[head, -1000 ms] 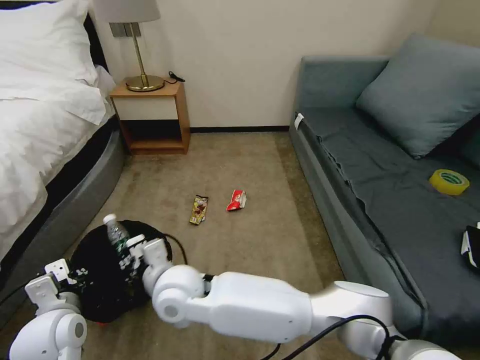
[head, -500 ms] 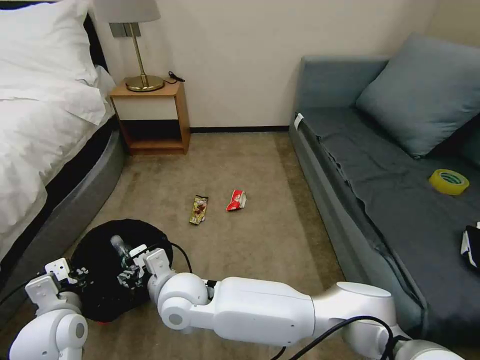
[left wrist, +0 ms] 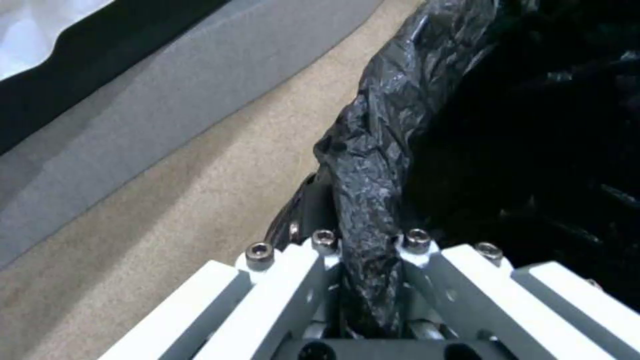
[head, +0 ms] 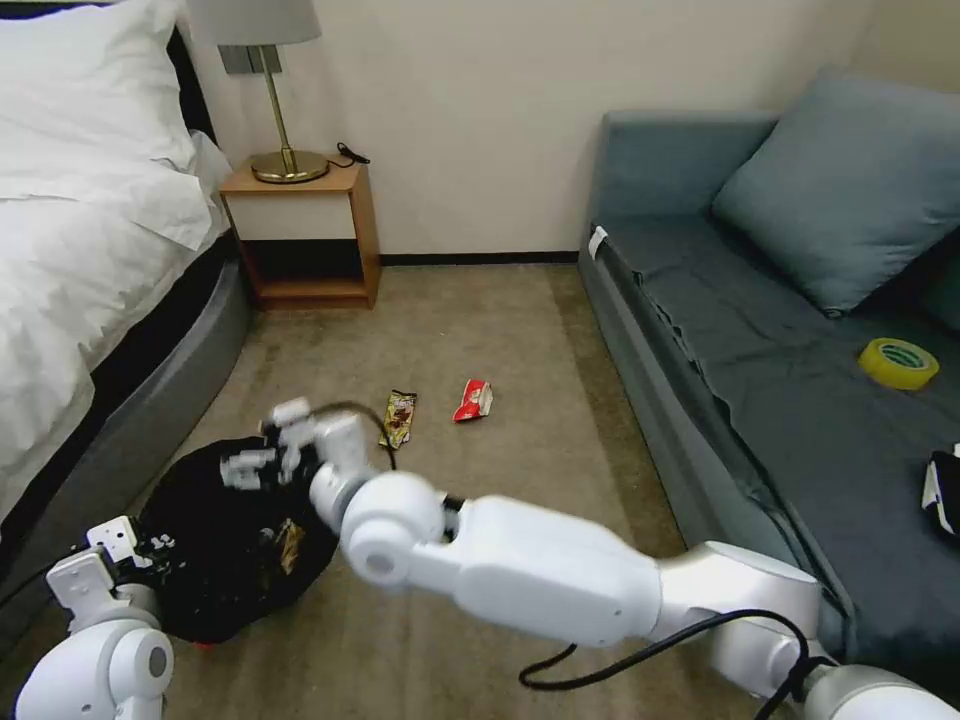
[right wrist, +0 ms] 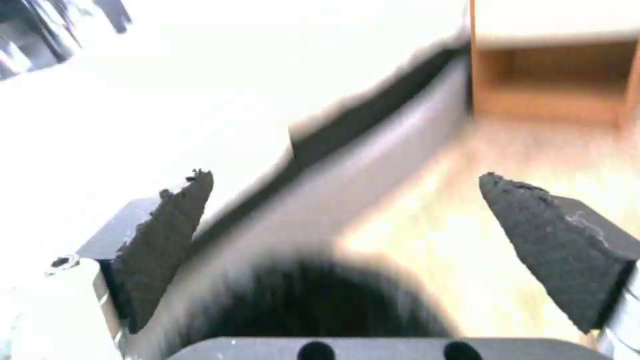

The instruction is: Pick up the trash bin, then pick up the garbage on the floor and place it into the trash bin.

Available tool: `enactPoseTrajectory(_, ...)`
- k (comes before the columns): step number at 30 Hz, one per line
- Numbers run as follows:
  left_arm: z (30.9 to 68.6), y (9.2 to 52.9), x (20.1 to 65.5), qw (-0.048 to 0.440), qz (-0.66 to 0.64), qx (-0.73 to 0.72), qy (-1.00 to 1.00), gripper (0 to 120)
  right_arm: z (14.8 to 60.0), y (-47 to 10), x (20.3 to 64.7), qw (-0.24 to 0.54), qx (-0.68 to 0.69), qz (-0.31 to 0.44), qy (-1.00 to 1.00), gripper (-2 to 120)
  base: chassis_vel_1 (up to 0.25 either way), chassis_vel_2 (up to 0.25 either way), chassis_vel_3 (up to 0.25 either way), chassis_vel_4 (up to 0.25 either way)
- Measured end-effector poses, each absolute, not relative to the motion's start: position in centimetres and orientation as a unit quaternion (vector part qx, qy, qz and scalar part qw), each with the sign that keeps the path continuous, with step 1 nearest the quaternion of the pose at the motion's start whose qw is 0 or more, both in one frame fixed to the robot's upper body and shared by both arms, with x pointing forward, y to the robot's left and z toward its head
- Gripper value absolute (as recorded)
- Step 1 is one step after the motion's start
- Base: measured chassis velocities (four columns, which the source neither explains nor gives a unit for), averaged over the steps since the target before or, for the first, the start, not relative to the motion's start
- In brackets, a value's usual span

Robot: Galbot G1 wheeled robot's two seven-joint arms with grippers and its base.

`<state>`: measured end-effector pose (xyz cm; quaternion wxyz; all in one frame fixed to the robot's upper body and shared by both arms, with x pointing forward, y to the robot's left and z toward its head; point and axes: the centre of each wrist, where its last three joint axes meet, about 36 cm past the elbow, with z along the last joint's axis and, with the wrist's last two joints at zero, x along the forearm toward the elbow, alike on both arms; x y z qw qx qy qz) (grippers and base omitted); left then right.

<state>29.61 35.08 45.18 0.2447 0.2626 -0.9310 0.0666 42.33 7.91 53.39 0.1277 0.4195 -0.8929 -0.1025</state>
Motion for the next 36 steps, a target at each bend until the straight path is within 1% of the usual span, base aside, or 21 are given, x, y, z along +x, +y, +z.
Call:
enactPoseTrajectory(1, 45.2, 35.1, 29.6, 0.245, 0.067, 0.263, -0.931, 2, 53.4, 7.9, 42.3, 0.128, 0.420, -0.103, -0.893, 100, 0.000, 0.000, 0.000, 0.000)
enactPoseTrajectory(5, 45.3, 35.2, 29.5, 0.243, 0.068, 0.262, -0.931, 2, 55.3, 5.8, 43.5, 0.063, 0.435, -0.133, -0.888, 100, 0.000, 0.000, 0.000, 0.000)
enactPoseTrajectory(6, 45.3, 35.2, 29.5, 0.243, 0.068, 0.262, -0.931, 2, 55.3, 5.8, 43.5, 0.063, 0.435, -0.133, -0.888, 100, 0.000, 0.000, 0.000, 0.000)
enactPoseTrajectory(9, 45.3, 35.2, 29.5, 0.242, 0.070, 0.261, -0.932, 2, 57.6, 2.8, 44.4, -0.004, 0.439, -0.150, -0.886, 100, 0.000, 0.000, 0.000, 0.000)
enactPoseTrajectory(10, 45.3, 35.2, 29.5, 0.242, 0.070, 0.261, -0.932, 2, 57.6, 2.8, 44.4, -0.004, 0.439, -0.150, -0.886, 100, 0.000, 0.000, 0.000, 0.000)
enactPoseTrajectory(13, 45.4, 35.2, 29.5, 0.240, 0.069, 0.261, -0.932, 2, 58.3, -0.8, 44.9, -0.045, 0.415, -0.139, -0.898, 100, 0.000, 0.000, 0.000, 0.000)
enactPoseTrajectory(14, 45.6, 35.2, 29.5, 0.237, 0.069, 0.260, -0.934, 2, 57.3, -6.0, 45.3, -0.074, 0.362, -0.097, -0.924, 100, 0.000, 0.000, 0.000, 0.000)
enactPoseTrajectory(15, 45.6, 35.2, 29.5, 0.237, 0.069, 0.260, -0.934, 2, 57.3, -6.0, 45.3, -0.074, 0.362, -0.097, -0.924, 100, 0.000, 0.000, 0.000, 0.000)
enactPoseTrajectory(16, 45.7, 35.2, 29.4, 0.235, 0.069, 0.259, -0.934, 2, 56.8, -8.6, 45.3, -0.083, 0.337, -0.073, -0.935, 100, 0.000, 0.000, 0.000, 0.000)
enactPoseTrajectory(19, 45.8, 35.2, 29.4, 0.234, 0.069, 0.256, -0.935, 2, 56.2, -15.0, 43.6, -0.107, 0.268, -0.028, -0.957, 100, 0.000, 0.000, 0.000, 0.000)
enactPoseTrajectory(20, 45.8, 35.2, 29.4, 0.234, 0.069, 0.256, -0.935, 2, 56.2, -15.0, 43.6, -0.107, 0.268, -0.028, -0.957, 100, 0.000, 0.000, 0.000, 0.000)
enactPoseTrajectory(22, 45.9, 35.3, 29.5, 0.232, 0.069, 0.254, -0.936, 2, 54.4, -19.2, 40.3, -0.105, 0.187, 0.004, -0.977, 100, 0.000, 0.000, 0.000, 0.000)
enactPoseTrajectory(23, 45.8, 35.3, 29.6, 0.233, 0.068, 0.254, -0.936, 2, 53.7, -20.3, 38.9, -0.102, 0.153, 0.015, -0.983, 100, 0.000, 0.000, 0.000, 0.000)
enactPoseTrajectory(24, 45.8, 35.3, 29.6, 0.233, 0.068, 0.253, -0.937, 2, 53.4, -20.8, 38.0, -0.103, 0.134, 0.021, -0.985, 100, 0.000, 0.000, 0.000, 0.000)
enactPoseTrajectory(25, 45.8, 35.3, 29.6, 0.233, 0.068, 0.253, -0.937, 2, 53.4, -20.8, 38.0, -0.103, 0.134, 0.021, -0.985, 100, 0.000, 0.000, 0.000, 0.000)
enactPoseTrajectory(27, 45.7, 35.4, 29.6, 0.232, 0.069, 0.253, -0.937, 2, 52.5, -21.5, 36.0, -0.100, 0.105, 0.024, -0.989, 100, 0.000, 0.000, 0.000, 0.000)
enactPoseTrajectory(29, 45.8, 35.5, 29.6, 0.230, 0.068, 0.255, -0.937, 2, 51.3, -21.4, 33.6, -0.081, 0.091, 0.019, -0.992, 100, 0.000, 0.000, 0.000, 0.000)
enactPoseTrajectory(31, 45.8, 35.5, 29.7, 0.229, 0.068, 0.255, -0.937, 2, 50.8, -21.3, 33.0, -0.077, 0.088, 0.019, -0.993, 100, 0.000, 0.000, 0.000, 0.000)
enactPoseTrajectory(33, 45.9, 35.5, 29.7, 0.227, 0.068, 0.255, -0.938, 2, 49.1, -20.5, 31.3, -0.070, 0.079, 0.022, -0.994, 100, 0.000, 0.000, 0.000, 0.000)
enactPoseTrajectory(36, 46.0, 35.5, 29.7, 0.226, 0.068, 0.254, -0.938, 2, 48.2, -19.7, 30.5, -0.065, 0.073, 0.018, -0.995, 100, 0.000, 0.000, 0.000, 0.000)
